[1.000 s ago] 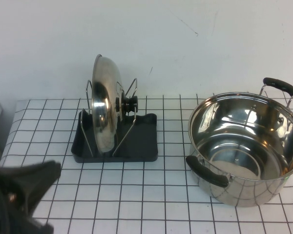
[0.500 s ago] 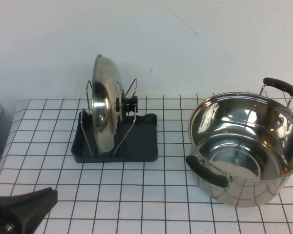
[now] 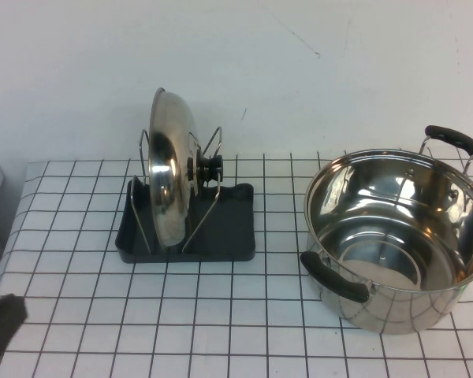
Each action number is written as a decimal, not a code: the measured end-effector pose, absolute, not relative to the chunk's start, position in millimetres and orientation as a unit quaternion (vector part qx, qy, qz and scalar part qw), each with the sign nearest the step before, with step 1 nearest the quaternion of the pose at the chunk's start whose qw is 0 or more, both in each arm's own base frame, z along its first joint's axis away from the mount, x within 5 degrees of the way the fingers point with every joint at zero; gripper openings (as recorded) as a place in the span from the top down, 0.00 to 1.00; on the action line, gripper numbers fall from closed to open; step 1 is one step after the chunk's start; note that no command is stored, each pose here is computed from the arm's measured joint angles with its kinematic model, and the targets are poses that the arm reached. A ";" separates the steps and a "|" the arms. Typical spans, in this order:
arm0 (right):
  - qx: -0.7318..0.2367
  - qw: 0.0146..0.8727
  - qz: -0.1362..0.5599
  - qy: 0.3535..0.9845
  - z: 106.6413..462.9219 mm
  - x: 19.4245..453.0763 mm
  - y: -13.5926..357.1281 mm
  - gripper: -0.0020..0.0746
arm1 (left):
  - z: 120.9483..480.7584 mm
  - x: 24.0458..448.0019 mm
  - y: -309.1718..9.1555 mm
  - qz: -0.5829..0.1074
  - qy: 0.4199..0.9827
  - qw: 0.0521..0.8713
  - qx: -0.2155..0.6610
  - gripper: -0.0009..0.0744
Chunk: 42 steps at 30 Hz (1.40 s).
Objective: Put pot lid on rack
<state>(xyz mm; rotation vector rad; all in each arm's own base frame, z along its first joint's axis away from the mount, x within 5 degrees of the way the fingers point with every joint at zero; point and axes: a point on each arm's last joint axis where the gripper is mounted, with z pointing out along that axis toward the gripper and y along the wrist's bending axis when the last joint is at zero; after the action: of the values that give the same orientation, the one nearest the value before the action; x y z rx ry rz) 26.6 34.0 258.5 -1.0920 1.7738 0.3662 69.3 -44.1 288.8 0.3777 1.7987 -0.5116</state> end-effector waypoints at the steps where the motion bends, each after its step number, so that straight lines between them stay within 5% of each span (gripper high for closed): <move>1: -0.450 0.491 0.151 0.731 258.5 26.6 34.0 0.98 | 287.3 66.5 -39.0 -0.211 0.761 0.595 0.150 0.99; 10: -0.450 0.491 0.152 0.731 258.5 26.5 34.1 0.98 | 225.7 55.7 -10.9 -0.109 0.689 0.716 0.032 0.99; 23: -0.450 0.491 0.152 0.731 258.5 26.5 34.1 0.98 | 174.3 53.7 1.2 -0.064 0.790 0.604 -0.082 0.99; 42: -0.450 0.491 0.152 0.731 258.5 26.5 34.1 0.98 | 173.0 52.8 0.9 -0.054 0.800 0.593 -0.069 0.99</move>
<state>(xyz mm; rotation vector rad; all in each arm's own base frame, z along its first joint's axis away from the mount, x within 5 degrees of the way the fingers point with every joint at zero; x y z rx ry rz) 26.5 34.1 258.5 -1.0915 1.7743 0.3687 52.8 0.9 173.0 -0.1610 1.8604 -0.1259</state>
